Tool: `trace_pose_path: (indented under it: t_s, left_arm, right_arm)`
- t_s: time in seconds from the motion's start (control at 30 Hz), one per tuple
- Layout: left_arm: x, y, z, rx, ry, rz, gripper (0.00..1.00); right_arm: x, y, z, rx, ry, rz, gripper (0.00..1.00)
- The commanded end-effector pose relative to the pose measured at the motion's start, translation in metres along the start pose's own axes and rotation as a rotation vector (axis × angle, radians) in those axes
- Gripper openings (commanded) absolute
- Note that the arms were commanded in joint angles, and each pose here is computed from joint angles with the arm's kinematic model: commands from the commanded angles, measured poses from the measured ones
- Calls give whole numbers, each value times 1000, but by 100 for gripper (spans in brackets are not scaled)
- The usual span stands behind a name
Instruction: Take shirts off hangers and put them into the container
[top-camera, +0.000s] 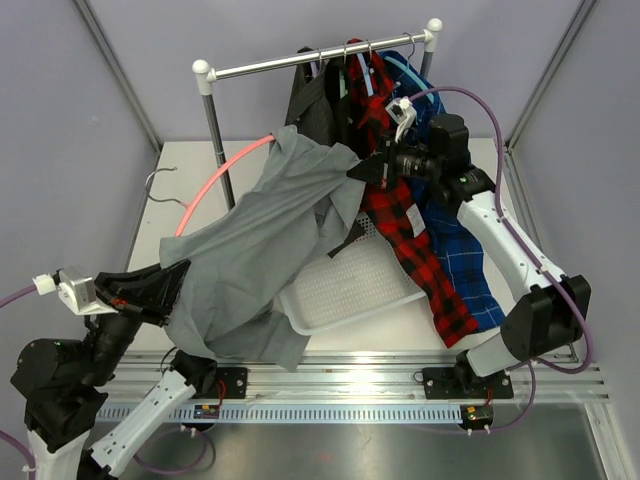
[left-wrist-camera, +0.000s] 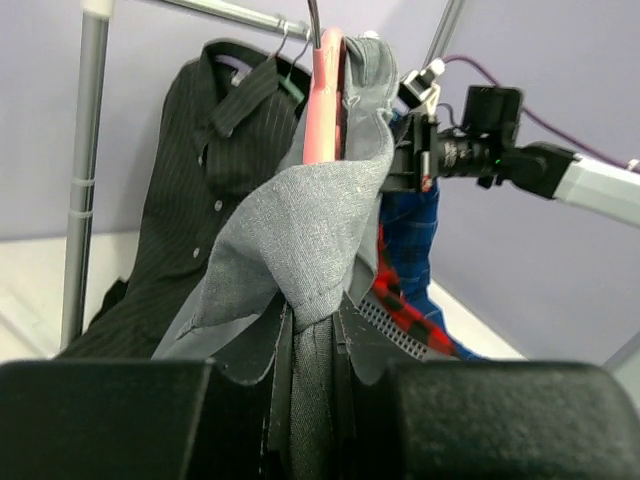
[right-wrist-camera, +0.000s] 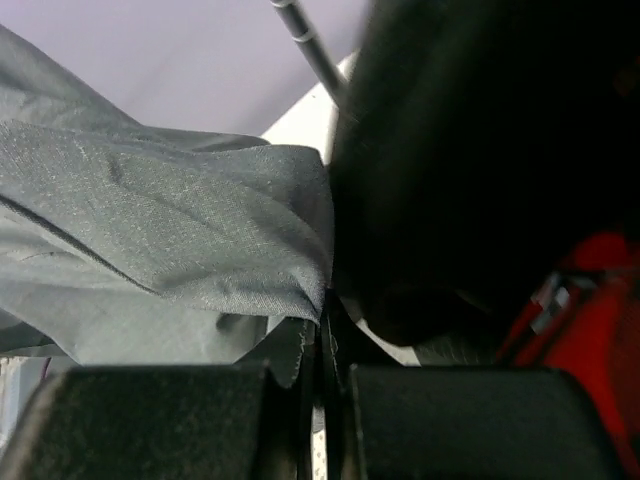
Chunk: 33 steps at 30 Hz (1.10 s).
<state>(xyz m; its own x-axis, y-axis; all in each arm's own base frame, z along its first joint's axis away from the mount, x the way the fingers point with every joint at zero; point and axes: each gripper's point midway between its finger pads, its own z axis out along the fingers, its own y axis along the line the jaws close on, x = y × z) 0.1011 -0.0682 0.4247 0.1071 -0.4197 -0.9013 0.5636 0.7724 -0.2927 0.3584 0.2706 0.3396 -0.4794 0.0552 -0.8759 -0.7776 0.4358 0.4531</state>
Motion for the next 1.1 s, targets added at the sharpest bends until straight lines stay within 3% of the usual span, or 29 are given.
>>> trace_pose_path:
  t_s: [0.0,0.1,0.37,0.5,0.6,0.8,1.07]
  left_arm:
    - [-94,0,-21,-33,-369,-45,0]
    - [-94,-2,-21,-13,-366,-60,0]
    - [-100,-12,-37,98,-352,-84,0]
    - [-98,-1,-48,102,-392,-124,0]
    - [-86,-1,-38,116,-358,-113,0]
    - [-94,-16,-21,173,-364,-72,0]
    - [-81,-21,-8,184,-302,-52,0]
  right_arm:
    - [6,-38,-15,159,-29,37,0]
    - [11,-44,-17,175,-28,40,0]
    - [-29,-97,-42,290,-129,91,0]
    - [10,-63,-24,121,11,39,0]
    - [79,-4,2,-84,234,-148,0]
    - [158,38,17,-210,446,-202,0]
    - [144,50,11,-235,398,-286,0]
